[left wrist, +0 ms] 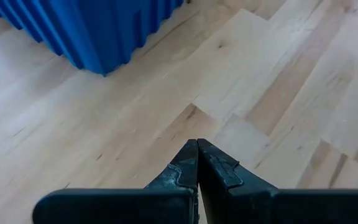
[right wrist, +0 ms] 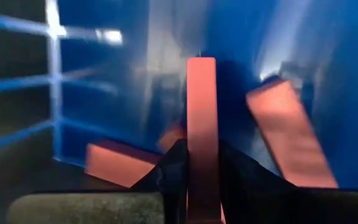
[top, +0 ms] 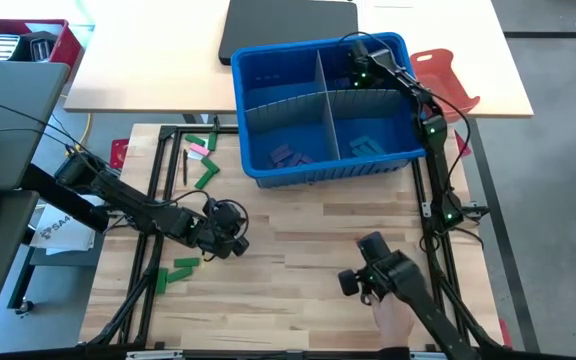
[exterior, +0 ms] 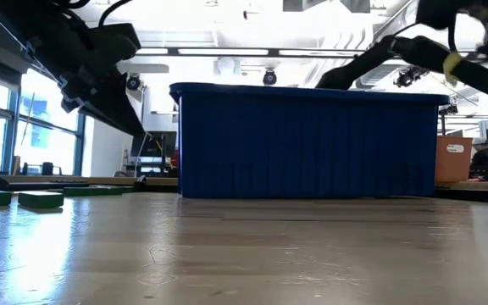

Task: Sort blocks
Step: Put the pink block into the blue bin with the other pink block, then move the blocks to the center of the table

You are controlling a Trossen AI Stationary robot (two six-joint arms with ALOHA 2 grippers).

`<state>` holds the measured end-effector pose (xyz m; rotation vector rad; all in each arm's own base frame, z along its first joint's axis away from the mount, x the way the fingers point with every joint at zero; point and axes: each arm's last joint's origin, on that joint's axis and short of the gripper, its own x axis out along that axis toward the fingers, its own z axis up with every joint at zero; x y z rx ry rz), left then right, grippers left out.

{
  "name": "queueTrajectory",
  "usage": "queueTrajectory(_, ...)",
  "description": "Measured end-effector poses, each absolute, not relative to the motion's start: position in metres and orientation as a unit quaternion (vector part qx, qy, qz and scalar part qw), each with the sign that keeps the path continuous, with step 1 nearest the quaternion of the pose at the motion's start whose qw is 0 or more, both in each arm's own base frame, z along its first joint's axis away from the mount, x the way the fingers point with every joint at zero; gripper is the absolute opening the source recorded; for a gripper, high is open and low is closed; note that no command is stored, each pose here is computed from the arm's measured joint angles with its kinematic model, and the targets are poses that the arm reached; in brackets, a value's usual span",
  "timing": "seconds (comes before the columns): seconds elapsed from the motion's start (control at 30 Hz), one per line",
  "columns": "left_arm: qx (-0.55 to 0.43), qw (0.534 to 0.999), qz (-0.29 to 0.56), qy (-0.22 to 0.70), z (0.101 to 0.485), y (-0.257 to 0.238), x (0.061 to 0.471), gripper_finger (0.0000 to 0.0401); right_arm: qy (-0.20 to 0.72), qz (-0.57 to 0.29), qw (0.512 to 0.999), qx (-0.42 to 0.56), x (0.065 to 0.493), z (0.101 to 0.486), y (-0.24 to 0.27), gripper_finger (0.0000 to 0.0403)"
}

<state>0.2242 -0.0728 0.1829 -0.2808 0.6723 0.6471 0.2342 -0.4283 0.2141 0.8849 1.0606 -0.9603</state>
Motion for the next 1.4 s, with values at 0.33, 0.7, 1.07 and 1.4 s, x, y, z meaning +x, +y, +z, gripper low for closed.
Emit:
queueTrajectory(0.33, -0.144, 0.884, 0.299, 0.330, 0.183, -0.074, 0.225, 0.0000, 0.485, -0.418, 0.663, 0.388, 0.235, 0.207, -0.428, 0.0099)
queueTrajectory(0.7, -0.159, 0.890, 0.295, 0.310, 0.199, -0.070, 0.216, 0.0000, 0.439, -0.417, 0.730, 0.318, 0.222, 0.291, -0.405, 0.0154)
queueTrajectory(1.07, -0.195, 0.876, 0.370, 0.242, 0.231, -0.034, 0.192, 0.0048, 0.369, -0.406, 0.807, 0.218, 0.206, 0.408, -0.327, 0.0203)
queueTrajectory(1.4, -0.238, 0.786, 0.499, 0.277, 0.232, 0.060, 0.178, 0.0099, 0.360, -0.309, 0.876, 0.085, 0.244, 0.475, -0.182, 0.0204)
